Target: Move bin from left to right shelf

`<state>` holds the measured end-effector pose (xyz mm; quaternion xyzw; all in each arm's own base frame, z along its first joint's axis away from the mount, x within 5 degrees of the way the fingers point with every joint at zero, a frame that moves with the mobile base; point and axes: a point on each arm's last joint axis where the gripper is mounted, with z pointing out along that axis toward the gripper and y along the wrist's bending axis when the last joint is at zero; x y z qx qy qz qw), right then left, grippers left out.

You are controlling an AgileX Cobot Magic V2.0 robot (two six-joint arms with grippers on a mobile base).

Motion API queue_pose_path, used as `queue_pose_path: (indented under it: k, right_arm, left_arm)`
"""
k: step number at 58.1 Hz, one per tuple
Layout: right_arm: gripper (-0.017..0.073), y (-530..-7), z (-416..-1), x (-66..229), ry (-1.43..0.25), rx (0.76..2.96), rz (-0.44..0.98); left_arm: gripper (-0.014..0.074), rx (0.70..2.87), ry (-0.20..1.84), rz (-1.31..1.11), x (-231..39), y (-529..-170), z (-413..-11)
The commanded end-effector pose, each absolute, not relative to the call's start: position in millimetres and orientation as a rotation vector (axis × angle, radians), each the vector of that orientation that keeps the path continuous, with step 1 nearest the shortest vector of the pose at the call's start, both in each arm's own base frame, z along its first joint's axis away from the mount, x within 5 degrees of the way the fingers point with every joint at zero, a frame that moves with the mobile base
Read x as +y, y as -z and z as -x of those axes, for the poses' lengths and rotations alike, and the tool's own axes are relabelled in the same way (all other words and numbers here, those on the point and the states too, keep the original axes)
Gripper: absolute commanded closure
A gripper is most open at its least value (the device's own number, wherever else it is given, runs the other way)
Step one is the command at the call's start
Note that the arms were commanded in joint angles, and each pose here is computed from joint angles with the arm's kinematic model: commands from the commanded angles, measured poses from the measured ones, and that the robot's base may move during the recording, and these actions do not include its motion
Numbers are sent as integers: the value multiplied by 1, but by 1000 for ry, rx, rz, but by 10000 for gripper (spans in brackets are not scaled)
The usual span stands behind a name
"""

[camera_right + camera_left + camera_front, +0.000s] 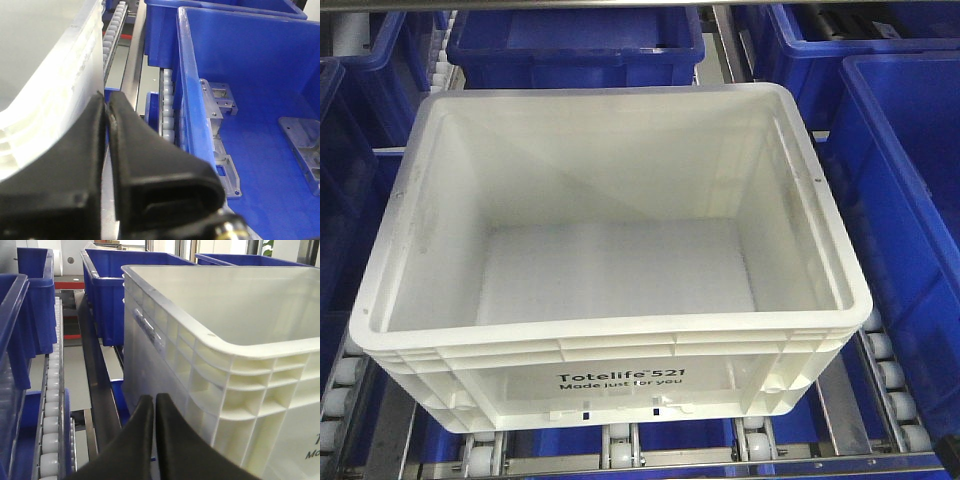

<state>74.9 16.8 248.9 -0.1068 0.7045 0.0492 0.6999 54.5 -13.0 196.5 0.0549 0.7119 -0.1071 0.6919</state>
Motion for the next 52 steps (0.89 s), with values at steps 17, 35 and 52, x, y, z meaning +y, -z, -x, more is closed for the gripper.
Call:
queue_pose_path:
  k: [17, 35, 52]
  right_arm:
    - [567, -265, -76, 17, -98, 1479, 230]
    - [567, -229, -54, 13, -121, 1576, 242]
    - [567, -195, -55, 13, -247, 1547, 106]
  left_arm:
    - [600, 1534, 253, -112, -13, -197, -55]
    - [600, 1534, 253, -112, -13, -197, -55]
    - [600, 1534, 253, -112, -13, -197, -55]
